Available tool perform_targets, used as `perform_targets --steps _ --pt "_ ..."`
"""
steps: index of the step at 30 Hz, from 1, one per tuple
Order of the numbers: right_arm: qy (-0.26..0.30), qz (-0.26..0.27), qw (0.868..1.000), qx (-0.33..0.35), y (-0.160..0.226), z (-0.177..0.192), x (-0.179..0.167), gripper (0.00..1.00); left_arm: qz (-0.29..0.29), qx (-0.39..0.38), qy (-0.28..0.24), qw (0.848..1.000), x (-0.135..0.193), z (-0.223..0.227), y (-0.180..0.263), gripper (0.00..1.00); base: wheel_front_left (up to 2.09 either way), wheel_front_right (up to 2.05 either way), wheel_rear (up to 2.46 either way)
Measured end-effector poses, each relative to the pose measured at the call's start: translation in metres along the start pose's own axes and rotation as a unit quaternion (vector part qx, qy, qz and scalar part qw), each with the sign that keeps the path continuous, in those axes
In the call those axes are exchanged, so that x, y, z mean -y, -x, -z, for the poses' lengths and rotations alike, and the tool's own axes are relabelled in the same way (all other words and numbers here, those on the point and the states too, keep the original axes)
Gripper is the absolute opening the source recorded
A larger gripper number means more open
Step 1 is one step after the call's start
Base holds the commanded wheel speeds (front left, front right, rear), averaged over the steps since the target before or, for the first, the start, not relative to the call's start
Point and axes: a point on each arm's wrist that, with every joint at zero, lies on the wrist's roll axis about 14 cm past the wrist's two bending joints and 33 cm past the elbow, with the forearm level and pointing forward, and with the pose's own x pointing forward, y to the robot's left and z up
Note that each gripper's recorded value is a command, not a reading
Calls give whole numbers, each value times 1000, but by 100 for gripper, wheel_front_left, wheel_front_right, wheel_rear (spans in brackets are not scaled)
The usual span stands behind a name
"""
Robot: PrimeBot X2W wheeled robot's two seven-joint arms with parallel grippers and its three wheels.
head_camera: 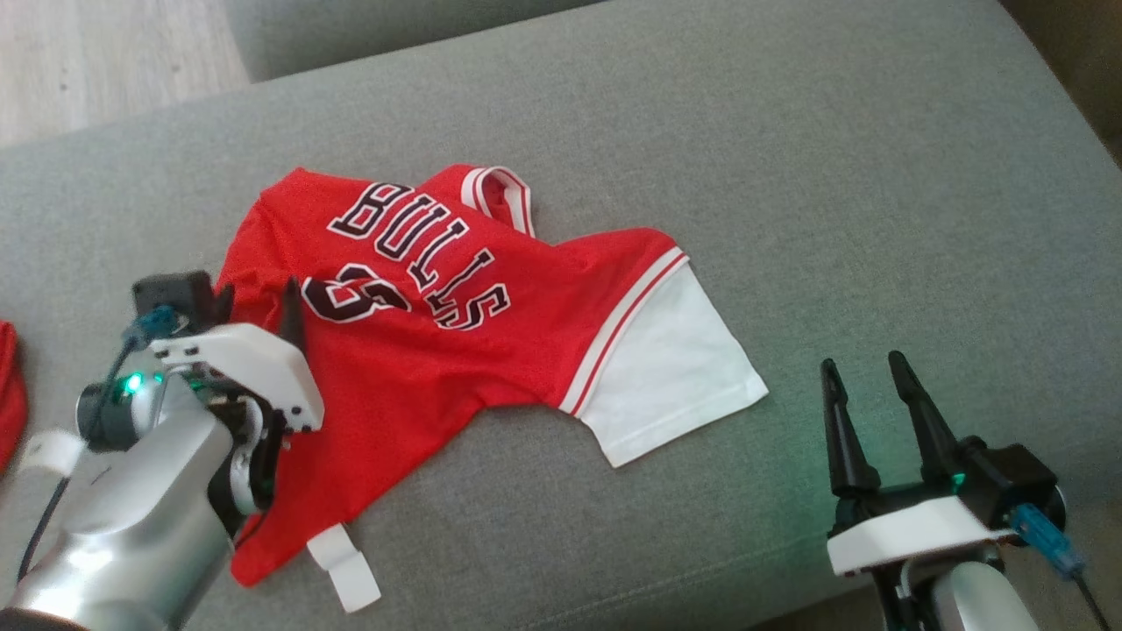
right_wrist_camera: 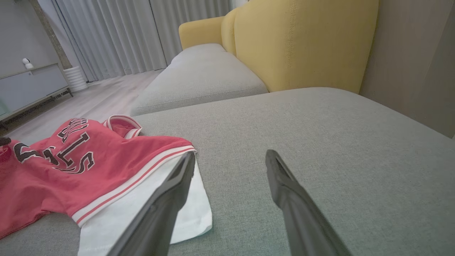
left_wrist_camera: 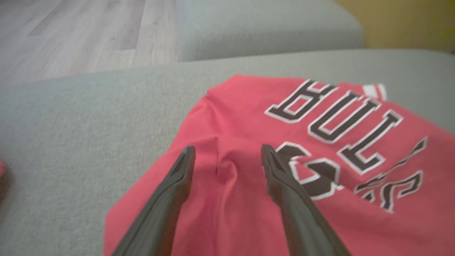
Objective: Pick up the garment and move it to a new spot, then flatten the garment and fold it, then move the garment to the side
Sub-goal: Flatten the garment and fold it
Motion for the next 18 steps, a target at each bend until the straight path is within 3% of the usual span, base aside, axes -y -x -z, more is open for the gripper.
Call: perform_targets --steps 5,11,18 --pt "-1 7 1000 10 4 -5 5 100 2 84 38 996 3 -38 16 100 0 0 0" --pt "15 0 1000 27 6 -15 3 100 -21 176 39 983 0 -71 65 100 0 0 0" --pt "39 -20 998 49 6 -29 -7 100 -37 178 63 981 13 -30 130 100 0 0 0"
